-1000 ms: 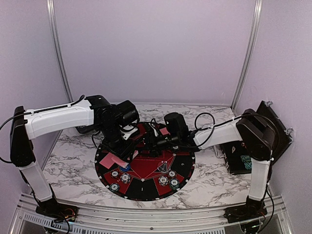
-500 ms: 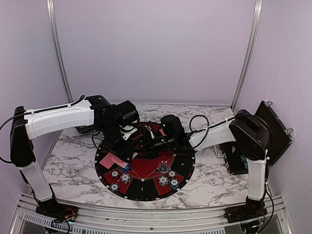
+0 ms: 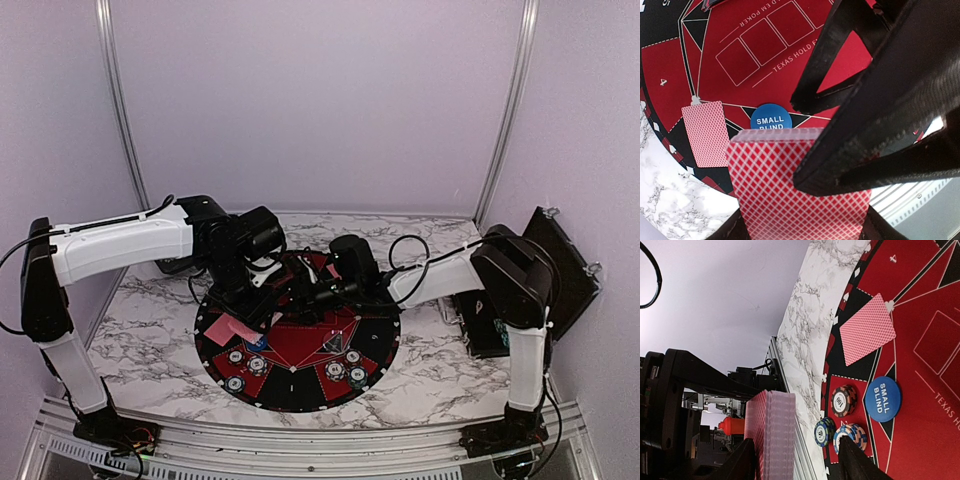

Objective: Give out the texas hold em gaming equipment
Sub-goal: Pick up the poker card from the face-down deck piles.

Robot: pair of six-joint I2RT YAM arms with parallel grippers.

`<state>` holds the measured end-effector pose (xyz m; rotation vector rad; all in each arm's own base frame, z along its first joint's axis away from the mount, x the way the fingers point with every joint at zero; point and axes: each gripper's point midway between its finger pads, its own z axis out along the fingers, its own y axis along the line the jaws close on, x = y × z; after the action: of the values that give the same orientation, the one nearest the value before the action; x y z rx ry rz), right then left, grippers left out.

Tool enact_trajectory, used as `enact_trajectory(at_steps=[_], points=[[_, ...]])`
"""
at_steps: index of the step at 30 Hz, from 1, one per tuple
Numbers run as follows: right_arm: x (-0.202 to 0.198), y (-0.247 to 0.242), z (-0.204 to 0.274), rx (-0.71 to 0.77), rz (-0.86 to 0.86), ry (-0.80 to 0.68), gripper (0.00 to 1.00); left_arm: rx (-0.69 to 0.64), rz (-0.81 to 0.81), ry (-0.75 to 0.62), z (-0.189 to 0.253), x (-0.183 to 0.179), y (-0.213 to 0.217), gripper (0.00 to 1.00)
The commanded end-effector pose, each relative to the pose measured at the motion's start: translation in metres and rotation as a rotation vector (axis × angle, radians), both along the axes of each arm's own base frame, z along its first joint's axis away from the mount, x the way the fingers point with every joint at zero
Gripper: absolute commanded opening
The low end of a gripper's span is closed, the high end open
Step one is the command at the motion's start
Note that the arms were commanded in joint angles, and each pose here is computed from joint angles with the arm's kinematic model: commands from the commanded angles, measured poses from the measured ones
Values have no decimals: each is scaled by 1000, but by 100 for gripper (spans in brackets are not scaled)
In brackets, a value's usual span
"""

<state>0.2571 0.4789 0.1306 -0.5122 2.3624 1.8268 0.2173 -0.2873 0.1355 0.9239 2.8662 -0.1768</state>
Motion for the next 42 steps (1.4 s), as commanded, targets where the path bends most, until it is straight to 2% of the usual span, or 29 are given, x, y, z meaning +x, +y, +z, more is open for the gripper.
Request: enact_trajectory(at_steps=[1, 36, 42], points=[[9, -7, 0, -37, -39, -20, 54, -18, -5, -16, 13, 0, -3, 53], [15, -19, 26, 0, -67, -57, 53, -10, -4, -11, 11, 0, -1, 53], [7, -11, 32, 30, -31, -57, 57, -12, -5, -12, 11, 0, -2, 53]])
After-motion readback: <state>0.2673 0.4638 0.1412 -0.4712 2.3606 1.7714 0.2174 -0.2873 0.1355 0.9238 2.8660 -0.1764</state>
